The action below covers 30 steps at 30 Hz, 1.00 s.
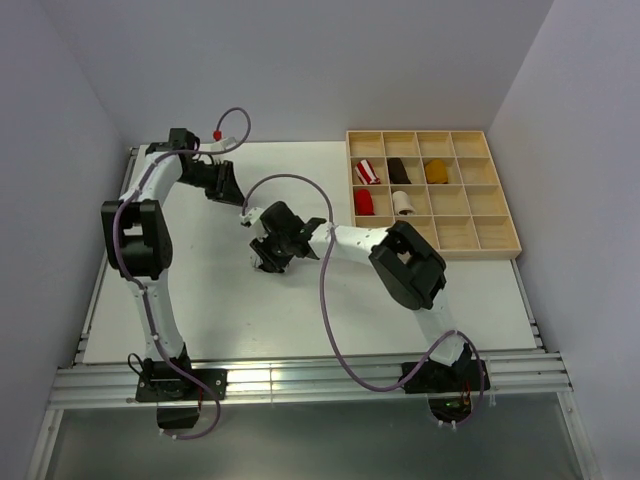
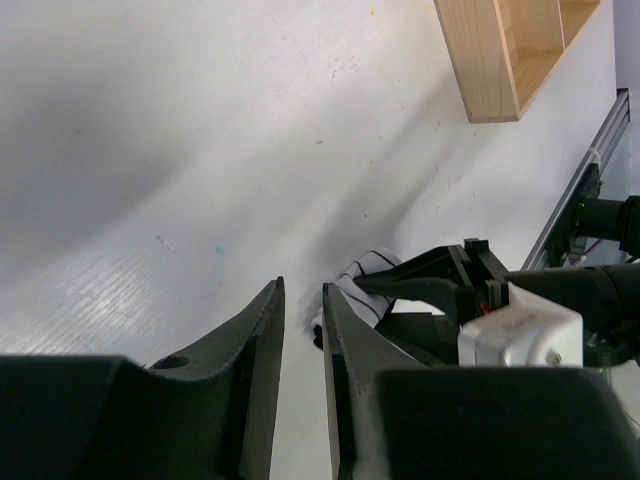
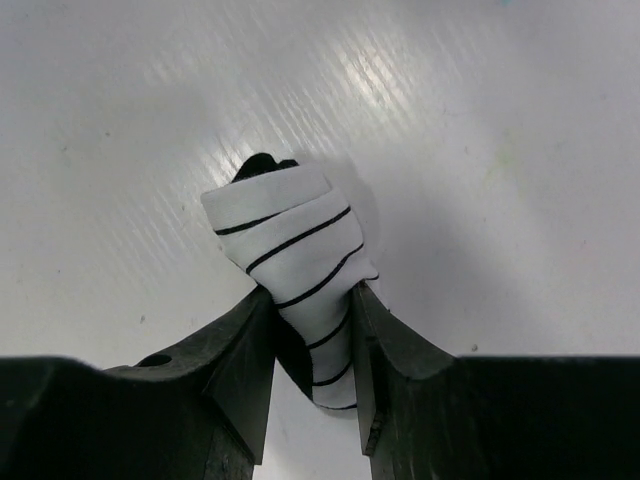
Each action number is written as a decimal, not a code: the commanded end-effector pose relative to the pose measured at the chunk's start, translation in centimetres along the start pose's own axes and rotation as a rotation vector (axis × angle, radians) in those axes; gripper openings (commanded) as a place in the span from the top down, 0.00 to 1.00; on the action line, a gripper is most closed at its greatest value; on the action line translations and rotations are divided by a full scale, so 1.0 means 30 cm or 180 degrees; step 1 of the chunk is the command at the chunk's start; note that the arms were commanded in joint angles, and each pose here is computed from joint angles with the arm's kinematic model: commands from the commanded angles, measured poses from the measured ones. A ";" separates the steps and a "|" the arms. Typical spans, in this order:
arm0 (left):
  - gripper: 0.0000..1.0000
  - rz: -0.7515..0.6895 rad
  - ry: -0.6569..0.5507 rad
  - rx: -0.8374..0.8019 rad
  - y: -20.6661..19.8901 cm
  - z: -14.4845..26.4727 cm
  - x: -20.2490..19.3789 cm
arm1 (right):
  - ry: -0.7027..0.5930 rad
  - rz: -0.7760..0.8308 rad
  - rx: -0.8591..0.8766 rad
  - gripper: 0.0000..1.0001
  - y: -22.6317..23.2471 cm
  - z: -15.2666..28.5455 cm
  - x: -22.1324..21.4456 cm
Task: Roll the socks
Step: Roll the sock at the center of the board, then pick up the sock at the center of the board.
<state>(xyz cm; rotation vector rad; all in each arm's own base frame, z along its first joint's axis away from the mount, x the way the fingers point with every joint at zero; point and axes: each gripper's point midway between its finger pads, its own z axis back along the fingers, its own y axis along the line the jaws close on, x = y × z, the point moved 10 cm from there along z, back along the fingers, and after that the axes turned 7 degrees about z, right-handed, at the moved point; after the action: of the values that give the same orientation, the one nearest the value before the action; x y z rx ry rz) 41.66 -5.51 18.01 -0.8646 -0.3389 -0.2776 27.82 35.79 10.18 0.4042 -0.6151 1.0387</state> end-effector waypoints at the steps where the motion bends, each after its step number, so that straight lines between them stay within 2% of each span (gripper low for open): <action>1: 0.73 -0.0193 -0.0210 0.0078 -0.076 0.076 0.041 | 0.0601 -0.0310 0.0106 1.00 0.015 0.050 -0.112; 3: 0.74 -0.0157 -0.0293 0.0139 -0.057 0.125 0.039 | 0.0566 -0.0336 0.0114 1.00 0.005 0.069 -0.097; 14: 0.74 -0.0197 -0.0375 0.0144 -0.059 0.185 0.015 | 0.0328 -0.0632 0.0137 1.00 -0.057 0.148 -0.044; 30: 0.74 -0.0311 -0.0391 0.0072 -0.099 0.219 -0.001 | -0.0164 -0.0860 0.0208 1.00 -0.146 0.306 0.050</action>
<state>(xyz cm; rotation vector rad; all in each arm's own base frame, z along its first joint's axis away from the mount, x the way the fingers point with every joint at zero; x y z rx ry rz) 40.28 -2.24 21.80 -0.8328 -0.4461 -0.2634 29.38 29.83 15.01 0.5129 -0.4967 0.8114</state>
